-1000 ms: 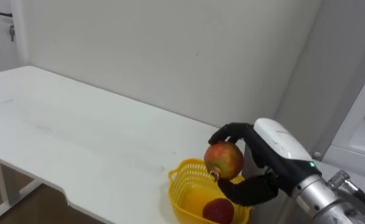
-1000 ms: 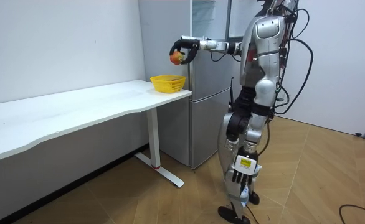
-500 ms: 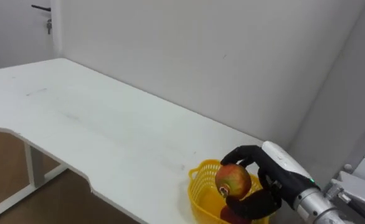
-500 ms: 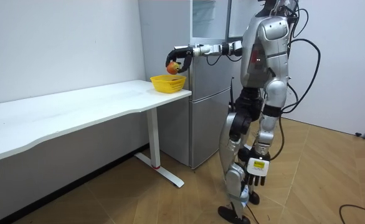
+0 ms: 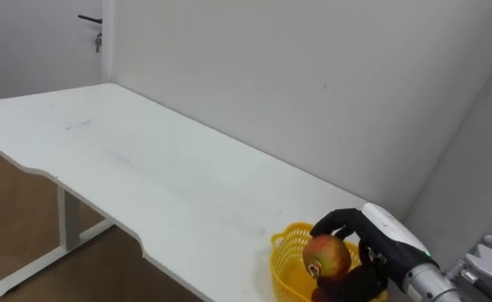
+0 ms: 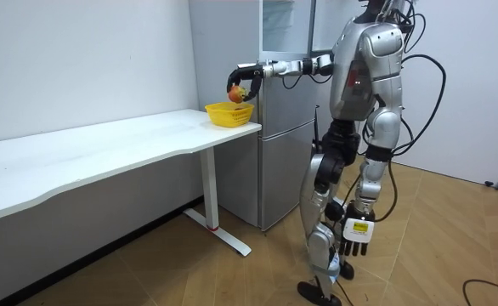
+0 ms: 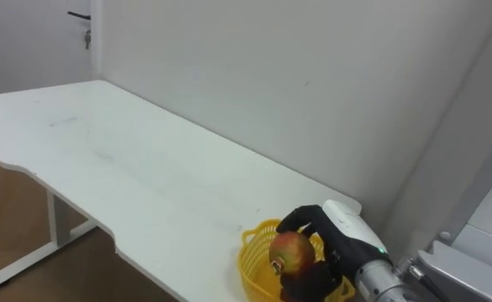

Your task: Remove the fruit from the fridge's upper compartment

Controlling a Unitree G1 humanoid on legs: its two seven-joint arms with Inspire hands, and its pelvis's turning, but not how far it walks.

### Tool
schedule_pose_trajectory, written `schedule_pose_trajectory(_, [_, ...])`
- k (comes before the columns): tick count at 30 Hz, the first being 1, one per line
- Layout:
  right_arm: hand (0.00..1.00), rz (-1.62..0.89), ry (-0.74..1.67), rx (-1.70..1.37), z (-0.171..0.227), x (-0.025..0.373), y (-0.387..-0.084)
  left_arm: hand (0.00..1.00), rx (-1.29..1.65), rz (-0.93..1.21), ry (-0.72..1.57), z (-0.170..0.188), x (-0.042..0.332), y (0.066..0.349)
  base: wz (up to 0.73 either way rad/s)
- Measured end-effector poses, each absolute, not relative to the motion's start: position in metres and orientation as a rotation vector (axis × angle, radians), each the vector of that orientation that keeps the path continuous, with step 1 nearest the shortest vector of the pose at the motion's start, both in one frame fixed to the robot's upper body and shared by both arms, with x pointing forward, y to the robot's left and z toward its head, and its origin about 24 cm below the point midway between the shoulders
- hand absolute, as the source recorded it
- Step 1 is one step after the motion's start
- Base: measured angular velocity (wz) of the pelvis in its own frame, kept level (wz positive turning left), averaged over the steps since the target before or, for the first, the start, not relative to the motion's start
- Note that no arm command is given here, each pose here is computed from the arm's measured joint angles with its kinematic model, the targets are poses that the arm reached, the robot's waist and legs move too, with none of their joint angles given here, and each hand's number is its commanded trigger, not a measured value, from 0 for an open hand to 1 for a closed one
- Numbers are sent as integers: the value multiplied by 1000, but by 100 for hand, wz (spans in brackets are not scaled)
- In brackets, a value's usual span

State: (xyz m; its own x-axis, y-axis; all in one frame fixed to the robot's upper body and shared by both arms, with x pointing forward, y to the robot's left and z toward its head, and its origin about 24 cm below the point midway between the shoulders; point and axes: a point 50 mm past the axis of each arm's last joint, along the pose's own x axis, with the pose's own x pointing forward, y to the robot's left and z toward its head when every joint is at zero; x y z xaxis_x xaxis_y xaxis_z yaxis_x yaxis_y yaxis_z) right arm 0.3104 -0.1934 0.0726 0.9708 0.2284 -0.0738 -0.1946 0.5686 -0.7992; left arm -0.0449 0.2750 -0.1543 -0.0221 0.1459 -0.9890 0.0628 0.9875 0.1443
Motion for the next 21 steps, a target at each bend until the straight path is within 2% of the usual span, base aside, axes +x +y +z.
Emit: schedule_pose_trajectory(21, [0, 220, -35, -937, 73, 311, -195, 0, 174, 76, 1600, -152, -48, 279, 0])
